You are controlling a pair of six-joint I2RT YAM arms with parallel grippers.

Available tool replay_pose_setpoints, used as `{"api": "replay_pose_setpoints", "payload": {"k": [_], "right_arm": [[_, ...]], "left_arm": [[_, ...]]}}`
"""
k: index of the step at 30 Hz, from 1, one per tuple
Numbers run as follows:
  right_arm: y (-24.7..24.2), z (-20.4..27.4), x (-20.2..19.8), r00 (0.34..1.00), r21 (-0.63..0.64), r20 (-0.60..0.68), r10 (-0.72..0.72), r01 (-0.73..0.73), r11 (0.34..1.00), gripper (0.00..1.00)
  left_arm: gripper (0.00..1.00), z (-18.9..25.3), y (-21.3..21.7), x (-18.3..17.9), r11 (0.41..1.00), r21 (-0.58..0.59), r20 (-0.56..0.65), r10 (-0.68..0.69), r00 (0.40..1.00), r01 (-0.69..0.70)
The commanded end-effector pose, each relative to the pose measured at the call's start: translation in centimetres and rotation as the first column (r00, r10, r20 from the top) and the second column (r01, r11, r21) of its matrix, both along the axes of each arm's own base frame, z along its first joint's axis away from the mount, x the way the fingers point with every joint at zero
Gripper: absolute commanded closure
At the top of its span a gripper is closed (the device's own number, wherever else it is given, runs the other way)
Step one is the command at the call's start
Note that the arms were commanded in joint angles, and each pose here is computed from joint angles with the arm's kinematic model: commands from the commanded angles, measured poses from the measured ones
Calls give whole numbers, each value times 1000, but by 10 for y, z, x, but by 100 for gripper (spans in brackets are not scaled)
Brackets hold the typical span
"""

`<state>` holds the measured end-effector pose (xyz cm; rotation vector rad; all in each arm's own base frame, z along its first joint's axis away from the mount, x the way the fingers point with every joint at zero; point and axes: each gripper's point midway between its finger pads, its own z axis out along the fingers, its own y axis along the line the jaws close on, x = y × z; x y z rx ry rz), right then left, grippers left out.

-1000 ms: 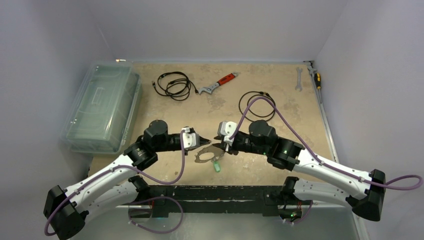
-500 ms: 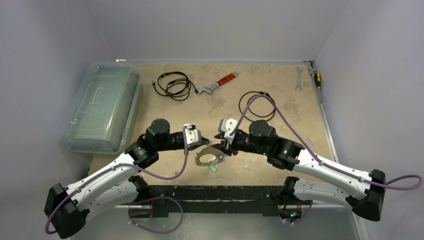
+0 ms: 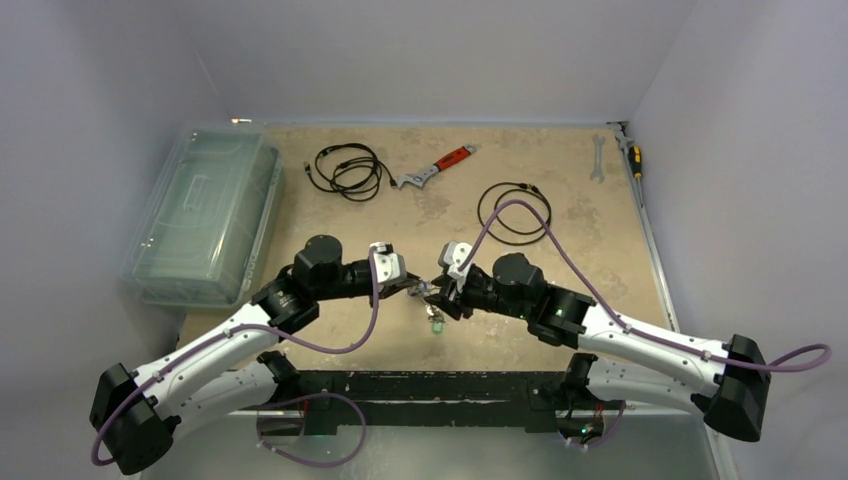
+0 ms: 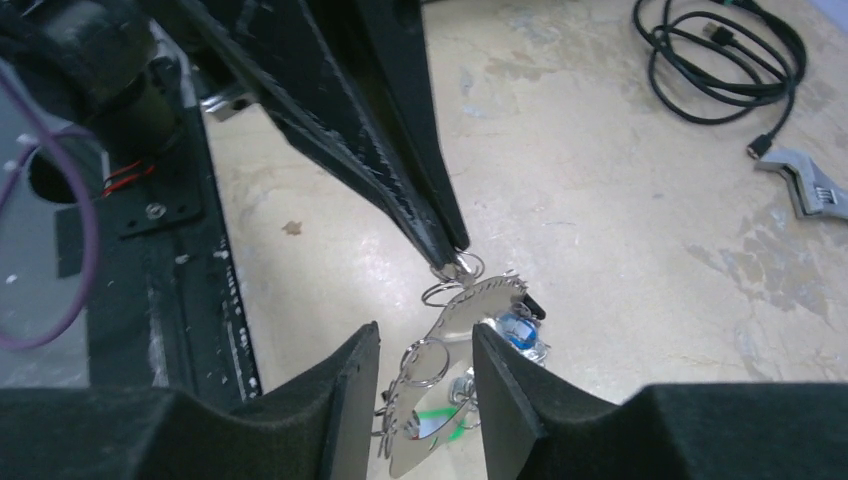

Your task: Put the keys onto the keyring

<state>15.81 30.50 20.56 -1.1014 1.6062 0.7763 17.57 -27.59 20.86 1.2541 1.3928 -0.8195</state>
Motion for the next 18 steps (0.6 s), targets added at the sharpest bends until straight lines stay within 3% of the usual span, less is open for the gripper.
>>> {"api": "replay_pose_setpoints", "payload": {"k": [1,6,18], "right_arm": [[1,1,22,992,83,37,-120,117,990,60],[-5,-1,37,976,104,98,-194,184,977,63],[15,-6,17,985,137,169,-22,-1,991,60]], "left_arm": [[100,30,-4,5,999,-51,71,6,997,-3],[100,29,0,3,999,-38,109,-8,994,13],[100,31,-1,-16,992,-35,164,-114,980,121]]}}
